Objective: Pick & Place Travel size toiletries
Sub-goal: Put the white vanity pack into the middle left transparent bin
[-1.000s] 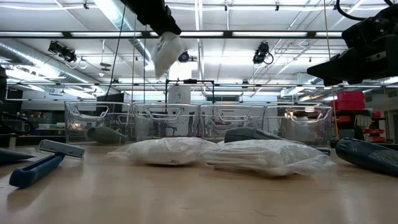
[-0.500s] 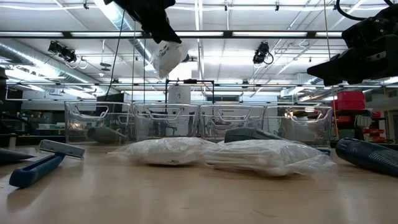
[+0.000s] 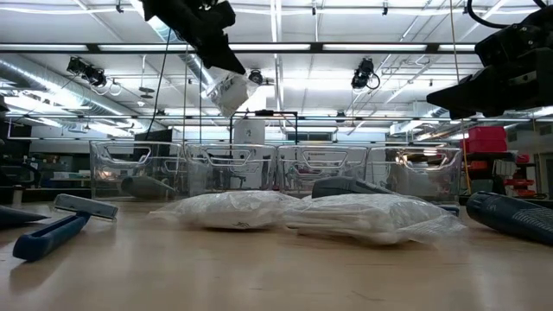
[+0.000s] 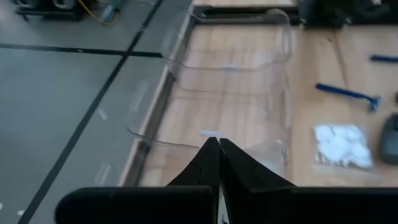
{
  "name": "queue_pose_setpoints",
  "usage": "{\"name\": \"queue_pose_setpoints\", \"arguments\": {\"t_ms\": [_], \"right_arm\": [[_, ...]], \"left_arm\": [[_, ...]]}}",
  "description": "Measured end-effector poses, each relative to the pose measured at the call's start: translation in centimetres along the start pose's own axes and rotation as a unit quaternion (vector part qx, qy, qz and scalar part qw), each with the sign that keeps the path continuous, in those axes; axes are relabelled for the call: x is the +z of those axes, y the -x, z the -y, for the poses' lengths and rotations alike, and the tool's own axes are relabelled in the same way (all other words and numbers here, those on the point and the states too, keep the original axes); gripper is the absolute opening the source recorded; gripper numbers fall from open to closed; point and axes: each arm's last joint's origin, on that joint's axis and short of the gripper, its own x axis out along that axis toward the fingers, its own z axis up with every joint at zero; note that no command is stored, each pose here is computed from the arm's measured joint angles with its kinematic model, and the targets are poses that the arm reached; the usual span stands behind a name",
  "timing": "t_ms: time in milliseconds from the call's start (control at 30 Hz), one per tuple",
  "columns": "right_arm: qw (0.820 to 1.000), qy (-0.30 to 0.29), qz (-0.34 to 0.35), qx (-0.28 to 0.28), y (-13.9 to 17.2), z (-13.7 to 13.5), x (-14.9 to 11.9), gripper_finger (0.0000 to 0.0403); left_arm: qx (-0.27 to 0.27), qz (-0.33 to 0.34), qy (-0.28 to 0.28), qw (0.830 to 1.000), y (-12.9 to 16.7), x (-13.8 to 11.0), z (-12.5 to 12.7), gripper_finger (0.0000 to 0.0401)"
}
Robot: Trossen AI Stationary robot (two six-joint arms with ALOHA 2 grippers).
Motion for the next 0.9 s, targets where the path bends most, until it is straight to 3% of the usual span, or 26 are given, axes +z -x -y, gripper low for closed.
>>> {"name": "queue_pose_setpoints", "arguments": {"t_ms": [267,467,900], "right_arm": [[1.0,0.0,0.0,0.0,0.0,0.0,0.0,0.0014],[1.0,0.0,0.0,0.0,0.0,0.0,0.0,0.0014],[1.0,0.0,0.0,0.0,0.0,0.0,0.0,0.0014]], "left_arm": [[0.031,0.028,0.044,0.998,-0.6,-0.9,-1.3,0.0004],[0.046,0.004,0.063,0.997,-2.4,-1.9,-1.9,0.0004],[0.019,-0.062,0.091,0.994,-7.9,-4.6,-2.3,0.0004]]}}
